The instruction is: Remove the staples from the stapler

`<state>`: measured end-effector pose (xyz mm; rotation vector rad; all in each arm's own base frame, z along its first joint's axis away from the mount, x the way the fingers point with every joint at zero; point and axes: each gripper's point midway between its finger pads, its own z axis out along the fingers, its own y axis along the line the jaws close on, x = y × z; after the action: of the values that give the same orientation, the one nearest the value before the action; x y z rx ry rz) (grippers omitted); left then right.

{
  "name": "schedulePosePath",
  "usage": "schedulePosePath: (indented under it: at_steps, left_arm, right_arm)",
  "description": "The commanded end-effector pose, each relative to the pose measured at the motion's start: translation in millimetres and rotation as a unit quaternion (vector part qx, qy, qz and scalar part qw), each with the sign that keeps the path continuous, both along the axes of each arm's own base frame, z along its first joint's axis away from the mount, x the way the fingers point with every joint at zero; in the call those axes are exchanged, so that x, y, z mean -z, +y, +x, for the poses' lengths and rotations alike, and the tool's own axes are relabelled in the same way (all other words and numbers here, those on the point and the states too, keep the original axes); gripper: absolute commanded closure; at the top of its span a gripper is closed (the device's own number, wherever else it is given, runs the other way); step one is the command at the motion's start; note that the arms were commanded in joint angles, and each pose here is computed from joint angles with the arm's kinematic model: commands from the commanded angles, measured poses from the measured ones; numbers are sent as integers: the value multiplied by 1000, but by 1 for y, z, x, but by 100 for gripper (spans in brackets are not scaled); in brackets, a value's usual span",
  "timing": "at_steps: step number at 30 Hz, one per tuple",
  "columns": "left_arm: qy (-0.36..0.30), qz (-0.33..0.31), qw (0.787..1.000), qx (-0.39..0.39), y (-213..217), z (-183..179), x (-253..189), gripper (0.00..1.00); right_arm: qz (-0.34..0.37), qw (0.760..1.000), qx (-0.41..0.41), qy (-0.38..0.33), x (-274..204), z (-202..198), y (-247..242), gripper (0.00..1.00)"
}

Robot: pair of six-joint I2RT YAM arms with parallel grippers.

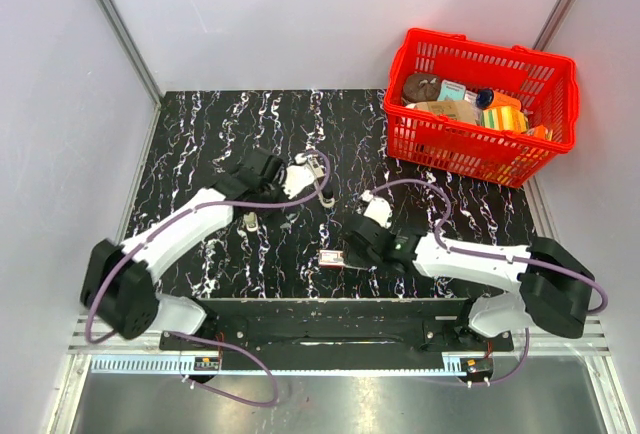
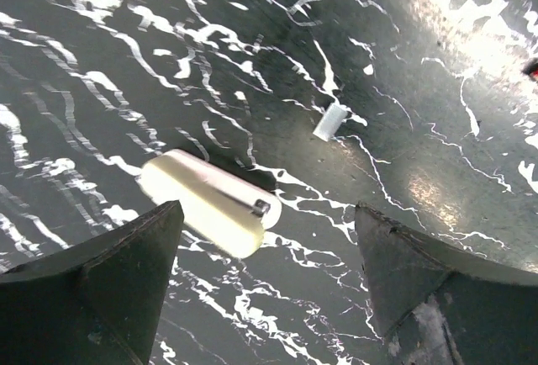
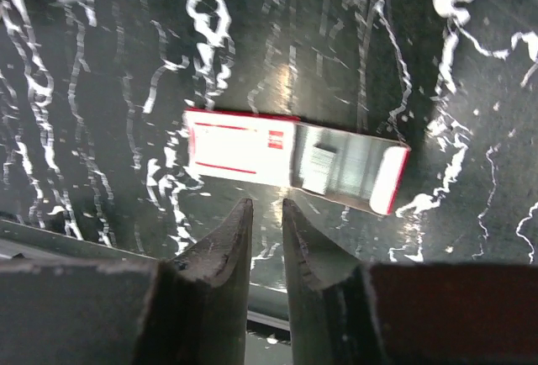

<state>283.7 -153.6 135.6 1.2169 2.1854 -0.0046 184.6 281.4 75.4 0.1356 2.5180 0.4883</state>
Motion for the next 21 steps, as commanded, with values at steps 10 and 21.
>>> schedulePosePath:
  at_steps: [10,21]
  left_arm:
    - [65,16,994,86,-29,10,70,11]
    - [52,91,980,168,-21,10,108,12]
  right_arm:
    - [74,997,4,-21,18,-15,-5,73]
    - [95,995,10,-37,10,-15,-11,74]
